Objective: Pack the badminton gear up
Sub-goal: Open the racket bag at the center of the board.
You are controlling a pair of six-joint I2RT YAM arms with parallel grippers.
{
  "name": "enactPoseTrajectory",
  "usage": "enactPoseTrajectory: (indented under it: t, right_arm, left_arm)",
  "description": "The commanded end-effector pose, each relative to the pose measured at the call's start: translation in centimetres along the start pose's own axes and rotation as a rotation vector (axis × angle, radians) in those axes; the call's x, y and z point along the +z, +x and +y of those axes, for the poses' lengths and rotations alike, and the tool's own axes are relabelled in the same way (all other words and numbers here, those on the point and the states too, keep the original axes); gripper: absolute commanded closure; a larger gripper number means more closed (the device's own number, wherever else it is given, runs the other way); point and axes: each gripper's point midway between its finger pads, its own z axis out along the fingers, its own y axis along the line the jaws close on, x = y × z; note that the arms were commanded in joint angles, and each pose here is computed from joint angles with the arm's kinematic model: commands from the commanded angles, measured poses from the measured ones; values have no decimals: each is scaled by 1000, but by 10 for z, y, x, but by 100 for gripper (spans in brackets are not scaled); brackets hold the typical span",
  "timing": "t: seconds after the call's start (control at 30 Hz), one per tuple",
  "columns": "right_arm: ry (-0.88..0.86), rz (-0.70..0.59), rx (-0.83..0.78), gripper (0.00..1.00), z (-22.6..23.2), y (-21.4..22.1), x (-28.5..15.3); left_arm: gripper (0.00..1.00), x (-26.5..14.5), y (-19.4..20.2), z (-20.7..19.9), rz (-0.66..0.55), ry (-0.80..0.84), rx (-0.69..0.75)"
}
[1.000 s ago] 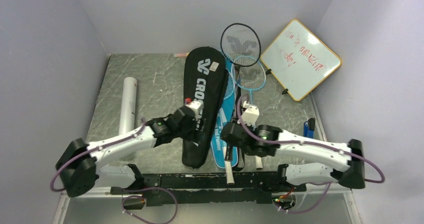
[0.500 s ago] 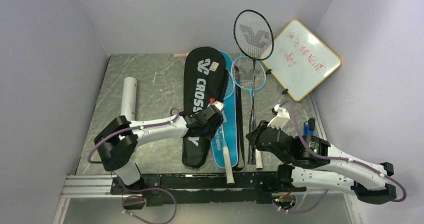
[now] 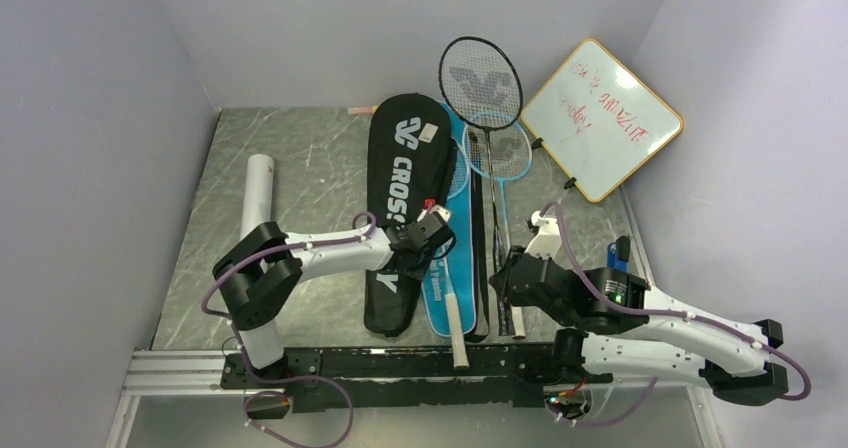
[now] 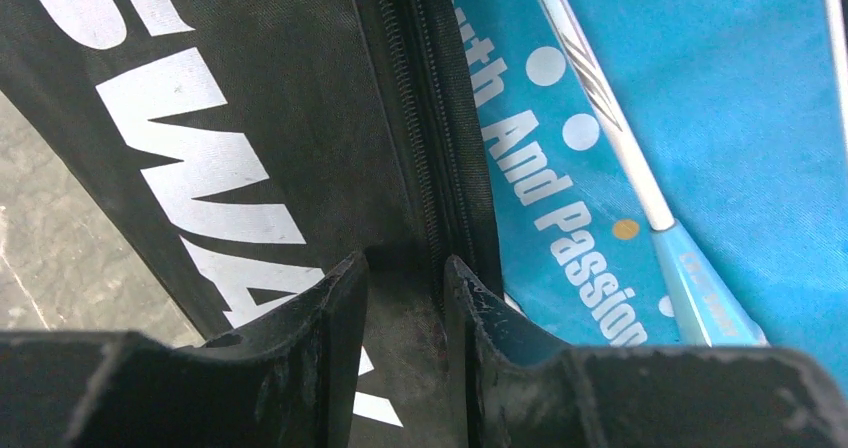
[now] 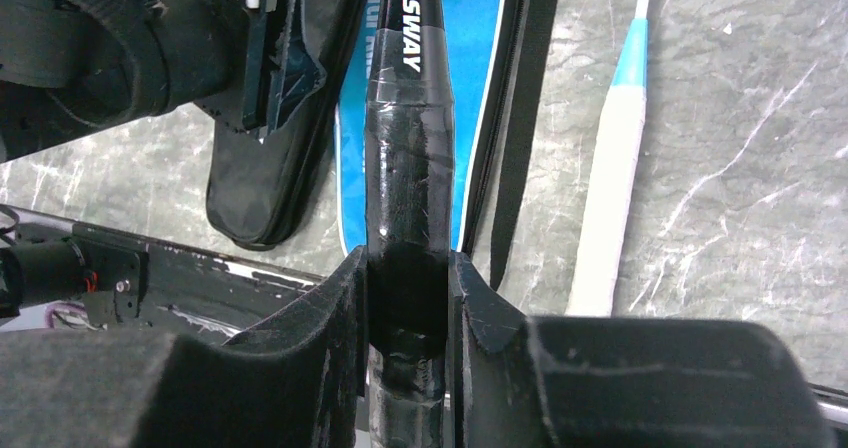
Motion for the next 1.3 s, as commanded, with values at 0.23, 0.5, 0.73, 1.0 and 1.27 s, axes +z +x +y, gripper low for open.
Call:
enactPoseTrajectory:
  t: [0.23,0.5,0.73,1.0,1.27]
  right_arm:
    - [31,-14,-15,100,-7,-14,-15]
    - [44,109,-93,100,-12,5,-23]
    - [114,222,-166,100,-34,27,-28]
    - [74,313,-237,100,-38,39,-41]
    - [19,420,-321,100,-34,56,-47]
  left_arm:
    - [95,3,-14,5,3,-90,4]
    - [95,-24,-38,27,-57,-76,-67]
    - [95,-35,-51,67,-74,43,-206]
    - [95,-43,-62,96,-99,118,-300]
    - [95,-62,-70,134,-163,60,-389]
